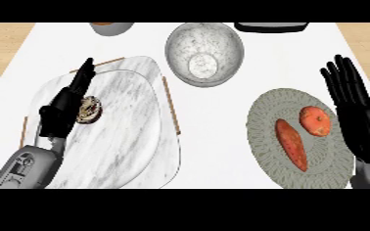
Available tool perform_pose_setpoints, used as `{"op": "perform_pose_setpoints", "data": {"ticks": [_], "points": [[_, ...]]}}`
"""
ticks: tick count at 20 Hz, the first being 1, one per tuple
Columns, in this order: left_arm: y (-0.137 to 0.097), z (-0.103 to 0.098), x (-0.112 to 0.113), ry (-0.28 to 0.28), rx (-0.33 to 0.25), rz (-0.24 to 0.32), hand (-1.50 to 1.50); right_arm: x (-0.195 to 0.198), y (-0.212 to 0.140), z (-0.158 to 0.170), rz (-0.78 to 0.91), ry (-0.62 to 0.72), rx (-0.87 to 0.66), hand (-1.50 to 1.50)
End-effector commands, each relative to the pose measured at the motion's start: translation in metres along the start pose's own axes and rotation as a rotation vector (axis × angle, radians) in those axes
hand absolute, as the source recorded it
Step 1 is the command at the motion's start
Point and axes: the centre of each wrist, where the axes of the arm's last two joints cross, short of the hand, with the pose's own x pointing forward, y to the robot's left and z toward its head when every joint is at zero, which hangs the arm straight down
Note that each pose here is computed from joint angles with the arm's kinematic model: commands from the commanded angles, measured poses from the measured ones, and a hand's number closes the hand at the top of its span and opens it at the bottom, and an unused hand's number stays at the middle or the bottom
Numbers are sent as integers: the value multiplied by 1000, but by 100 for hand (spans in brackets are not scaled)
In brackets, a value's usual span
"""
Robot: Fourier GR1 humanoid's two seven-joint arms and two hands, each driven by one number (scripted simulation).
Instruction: Pick the sweet potato from the placemat and place it in the bowl
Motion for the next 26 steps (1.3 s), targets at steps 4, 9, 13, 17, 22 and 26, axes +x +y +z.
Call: {"op": "perform_pose_setpoints", "data": {"ticks": [4, 9, 13, 17, 22, 26], "points": [[26, -13, 22, -117, 122, 69, 0, 15, 80, 7, -322, -40, 594, -150], [55, -7, 34, -116, 233, 187, 0, 23, 65, 39, -41, -205, 502, -150], [66, 1, 27, -102, 252, 189, 0, 13, 42, 73, -31, -303, 605, -150], [71, 1, 40, -110, 263, 176, 0, 45, 12, 71, 139, -323, 658, -150], [74, 1, 33, -96, 264, 191, 0, 88, -26, 56, 424, -271, 642, -150], [77, -2, 38, -98, 267, 188, 0, 112, -55, 34, 610, -159, 686, -150]]}}
